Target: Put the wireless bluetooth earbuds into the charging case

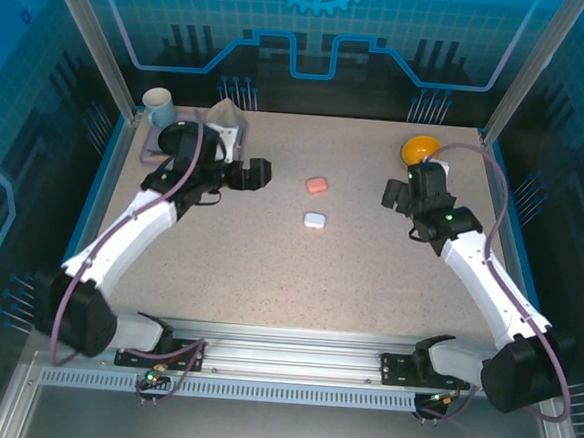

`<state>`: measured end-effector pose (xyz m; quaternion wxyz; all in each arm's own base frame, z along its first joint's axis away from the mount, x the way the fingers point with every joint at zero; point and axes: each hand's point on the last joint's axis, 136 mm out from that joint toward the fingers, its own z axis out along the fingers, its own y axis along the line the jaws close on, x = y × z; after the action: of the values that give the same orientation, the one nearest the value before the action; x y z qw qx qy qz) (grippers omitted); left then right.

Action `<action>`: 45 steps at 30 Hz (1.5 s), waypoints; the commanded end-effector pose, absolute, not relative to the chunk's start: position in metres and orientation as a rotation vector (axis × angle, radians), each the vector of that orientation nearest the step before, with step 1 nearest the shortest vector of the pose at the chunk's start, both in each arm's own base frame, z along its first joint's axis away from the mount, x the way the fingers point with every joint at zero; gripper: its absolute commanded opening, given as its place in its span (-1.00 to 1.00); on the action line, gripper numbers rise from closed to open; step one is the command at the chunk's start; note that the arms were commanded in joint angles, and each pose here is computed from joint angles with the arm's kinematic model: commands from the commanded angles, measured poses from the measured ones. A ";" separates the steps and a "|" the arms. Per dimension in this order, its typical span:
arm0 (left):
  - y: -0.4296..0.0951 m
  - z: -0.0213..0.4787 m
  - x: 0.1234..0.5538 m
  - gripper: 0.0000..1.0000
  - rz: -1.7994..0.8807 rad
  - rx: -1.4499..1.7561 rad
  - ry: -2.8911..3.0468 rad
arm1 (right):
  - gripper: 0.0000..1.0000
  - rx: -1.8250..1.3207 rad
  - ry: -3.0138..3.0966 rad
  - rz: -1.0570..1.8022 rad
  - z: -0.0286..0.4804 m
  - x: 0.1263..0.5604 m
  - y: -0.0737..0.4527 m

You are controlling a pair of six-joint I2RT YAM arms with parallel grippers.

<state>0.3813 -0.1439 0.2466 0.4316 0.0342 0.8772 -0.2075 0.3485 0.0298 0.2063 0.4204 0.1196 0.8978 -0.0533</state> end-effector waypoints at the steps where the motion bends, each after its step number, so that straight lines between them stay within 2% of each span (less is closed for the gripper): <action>1: -0.110 0.248 0.393 0.97 -0.212 0.161 2.007 | 1.00 0.254 2.096 -0.347 0.210 0.370 -0.002; 4: -0.086 0.251 0.386 0.98 -0.081 0.156 1.867 | 1.00 0.235 2.080 -0.382 0.179 0.377 -0.012; 11: -0.017 0.203 0.377 0.98 0.053 -0.038 1.832 | 1.00 0.186 2.021 -0.379 0.124 0.383 -0.015; 21: -0.022 0.118 0.379 0.98 -0.017 0.008 1.904 | 1.00 -0.011 1.941 -0.190 0.107 0.393 0.010; 26: -0.017 0.093 0.391 0.98 -0.050 -0.009 1.940 | 1.00 -0.035 1.959 -0.075 0.095 0.395 0.012; 30: -0.006 0.090 0.396 0.98 -0.131 -0.066 1.977 | 1.00 -0.035 1.959 -0.073 0.095 0.395 0.011; 45: -0.006 0.090 0.396 0.98 -0.121 -0.064 1.974 | 1.00 -0.118 1.968 0.009 0.093 0.397 0.023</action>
<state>0.3874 -0.0024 0.0737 0.5264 -0.0322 0.8487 -0.0403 0.3916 0.0221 0.0870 0.5418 -0.0386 0.8396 -0.0088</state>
